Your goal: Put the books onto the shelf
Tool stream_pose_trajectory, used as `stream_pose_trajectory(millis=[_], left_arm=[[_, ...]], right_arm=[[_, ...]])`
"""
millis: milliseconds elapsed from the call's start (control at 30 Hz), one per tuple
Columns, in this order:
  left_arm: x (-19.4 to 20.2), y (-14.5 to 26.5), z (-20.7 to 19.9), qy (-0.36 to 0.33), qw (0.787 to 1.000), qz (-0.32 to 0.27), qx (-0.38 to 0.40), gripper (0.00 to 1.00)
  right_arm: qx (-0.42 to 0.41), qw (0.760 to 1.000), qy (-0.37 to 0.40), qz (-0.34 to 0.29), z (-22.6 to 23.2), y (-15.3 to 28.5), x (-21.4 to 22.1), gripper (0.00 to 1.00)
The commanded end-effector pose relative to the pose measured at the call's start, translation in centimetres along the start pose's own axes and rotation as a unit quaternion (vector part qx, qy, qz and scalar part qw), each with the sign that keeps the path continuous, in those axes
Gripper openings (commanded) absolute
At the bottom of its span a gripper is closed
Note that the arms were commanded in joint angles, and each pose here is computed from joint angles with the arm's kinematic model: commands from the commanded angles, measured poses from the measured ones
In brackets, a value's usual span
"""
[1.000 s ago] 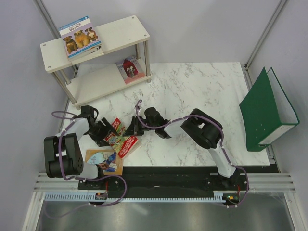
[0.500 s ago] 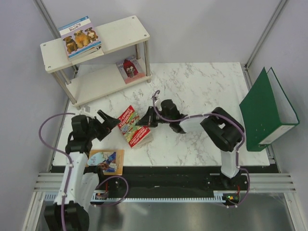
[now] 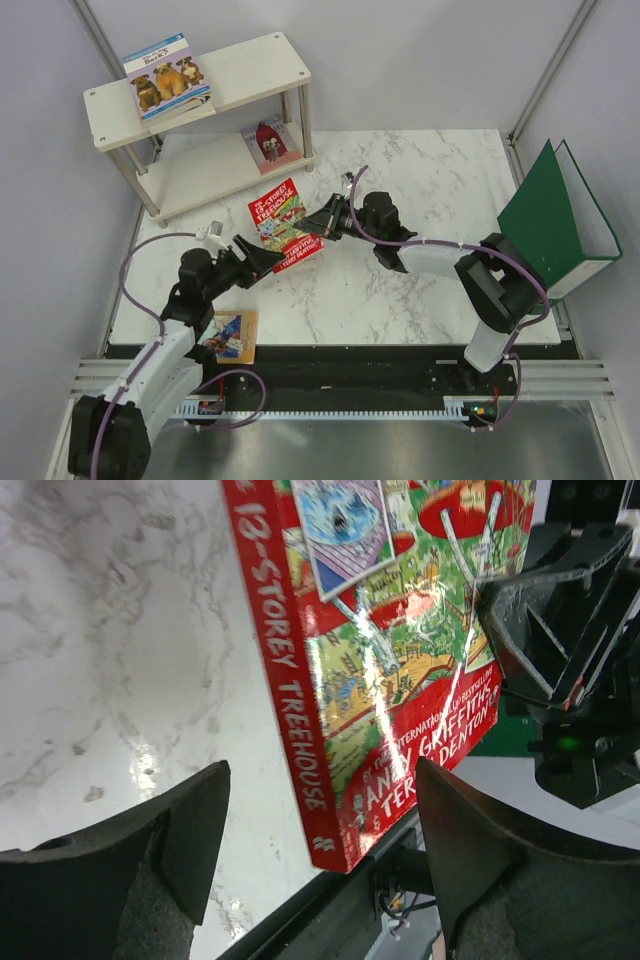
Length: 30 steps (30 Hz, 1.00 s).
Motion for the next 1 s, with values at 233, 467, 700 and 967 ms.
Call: stream_pose_trajectory(millis=[233, 467, 700, 967], left_arm=[[-0.6, -3.1, -4.7, -0.019, 0.998, -0.017, 0.058, 0.51], [-1.1, -2.0, -5.4, -0.025, 0.998, -0.041, 0.045, 0.52], [-1.5, -1.7, -6.2, -0.033, 0.998, -0.036, 0.047, 0.48], [-2.0, -1.4, -7.2, -0.031, 0.998, -0.032, 0.041, 0.02]], right_arm=[[-0.058, 0.997, 0.017, -0.047, 3.1, 0.8, -1.5, 0.00], [-0.046, 0.996, 0.020, -0.070, 3.1, 1.5, -2.3, 0.00], [-0.038, 0.995, 0.022, -0.084, 3.2, 2.0, -2.7, 0.00], [-0.024, 0.995, 0.019, -0.093, 2.7, 2.3, -2.8, 0.07]])
Point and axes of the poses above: each gripper's point midway between its finger pads, its own y axis back along the fingers, its own z axis along the line the jaws close on, x = y × z, the point moved 9 cm from there along y, back along the fingers, and after that the axes turned 3 degrees about -y, right-handed, at the moved point
